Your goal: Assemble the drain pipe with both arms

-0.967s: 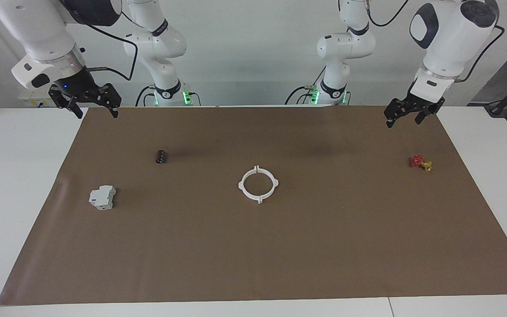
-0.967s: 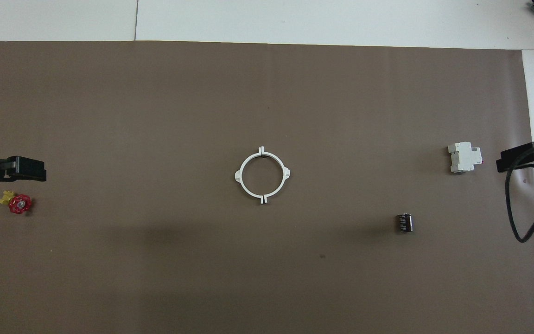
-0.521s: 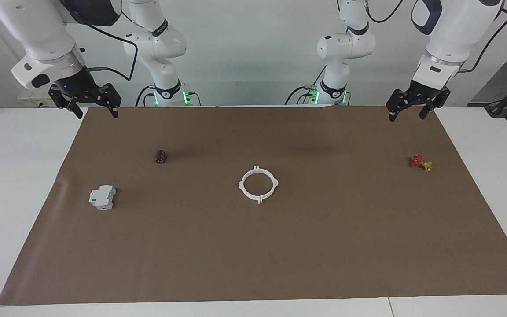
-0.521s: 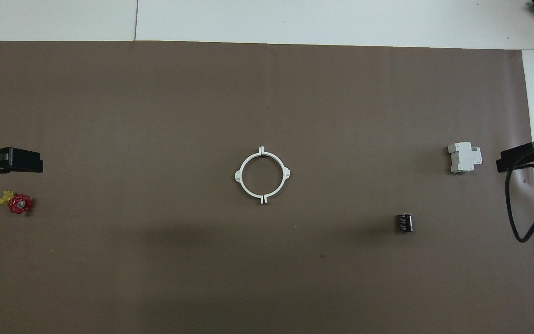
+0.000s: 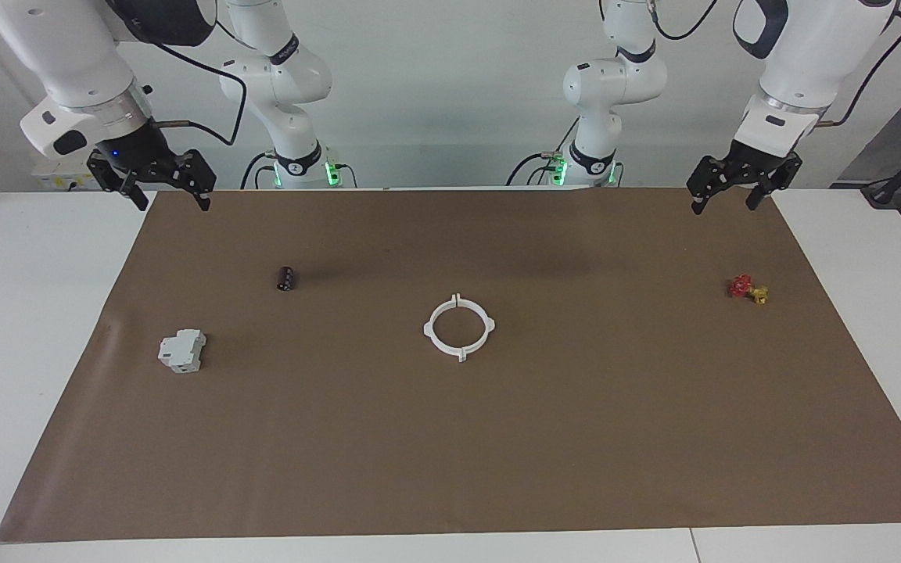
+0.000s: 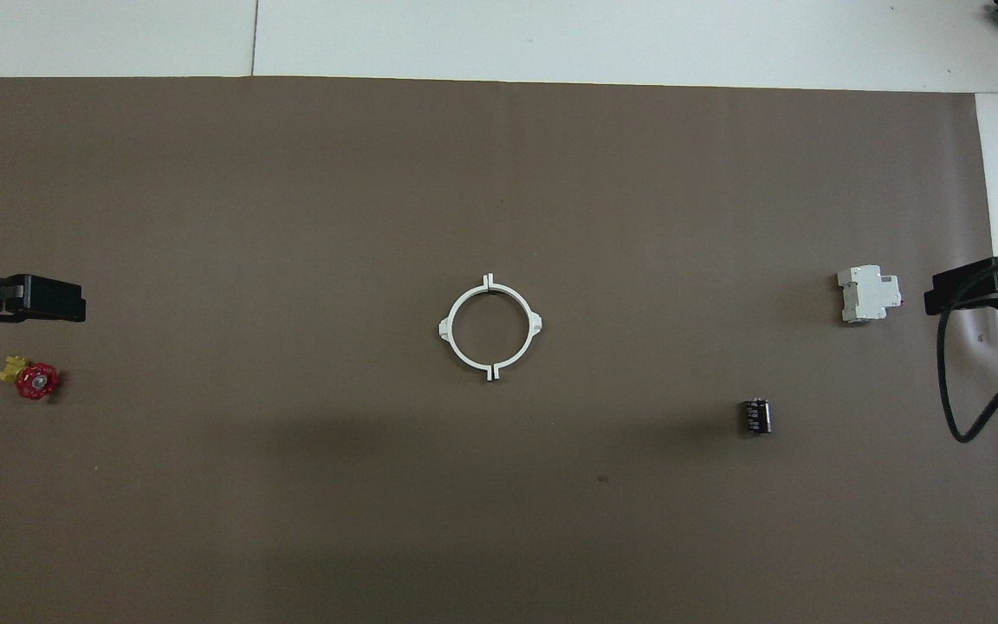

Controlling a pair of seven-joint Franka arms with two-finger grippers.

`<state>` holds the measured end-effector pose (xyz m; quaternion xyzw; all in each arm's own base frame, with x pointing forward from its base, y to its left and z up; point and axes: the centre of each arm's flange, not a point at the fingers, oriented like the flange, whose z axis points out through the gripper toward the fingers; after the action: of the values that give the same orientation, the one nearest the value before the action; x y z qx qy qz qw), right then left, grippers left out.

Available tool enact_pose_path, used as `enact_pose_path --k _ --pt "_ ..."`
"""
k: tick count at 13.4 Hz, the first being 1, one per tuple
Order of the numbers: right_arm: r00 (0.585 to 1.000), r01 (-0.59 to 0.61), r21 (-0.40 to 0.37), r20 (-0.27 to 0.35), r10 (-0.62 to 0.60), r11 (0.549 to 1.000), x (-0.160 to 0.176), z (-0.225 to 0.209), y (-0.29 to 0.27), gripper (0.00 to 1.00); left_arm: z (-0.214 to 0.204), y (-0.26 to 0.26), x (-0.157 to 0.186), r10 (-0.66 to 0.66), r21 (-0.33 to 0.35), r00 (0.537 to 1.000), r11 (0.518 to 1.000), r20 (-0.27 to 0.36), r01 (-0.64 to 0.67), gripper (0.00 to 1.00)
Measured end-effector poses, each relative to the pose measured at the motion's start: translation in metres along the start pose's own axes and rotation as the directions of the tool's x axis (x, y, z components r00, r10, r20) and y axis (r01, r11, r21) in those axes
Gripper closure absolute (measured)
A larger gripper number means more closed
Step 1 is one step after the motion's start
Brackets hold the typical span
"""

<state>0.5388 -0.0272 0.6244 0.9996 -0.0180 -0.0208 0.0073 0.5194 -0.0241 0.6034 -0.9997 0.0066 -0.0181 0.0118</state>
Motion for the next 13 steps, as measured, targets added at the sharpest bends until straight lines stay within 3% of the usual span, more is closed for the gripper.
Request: enact_pose_path --k 3,7,13 --pt "1.000 0.004 0.000 -0.005 -0.004 1.000 0.001 -0.001 -0.003 0.00 -0.011 0.005 -0.001 0.010 -0.002 1.000 1.000 0.005 -0.010 0.00" --pt "1.000 0.004 0.000 -0.006 -0.004 1.000 0.001 -0.001 -0.003 0.00 -0.032 0.005 -0.007 0.011 -0.002 0.998 1.000 0.057 -0.011 0.00" --pt "1.000 0.003 0.000 -0.006 -0.003 1.000 0.001 -0.001 -0.003 0.00 -0.027 0.004 -0.005 0.010 -0.003 0.997 1.000 0.072 -0.010 0.00"
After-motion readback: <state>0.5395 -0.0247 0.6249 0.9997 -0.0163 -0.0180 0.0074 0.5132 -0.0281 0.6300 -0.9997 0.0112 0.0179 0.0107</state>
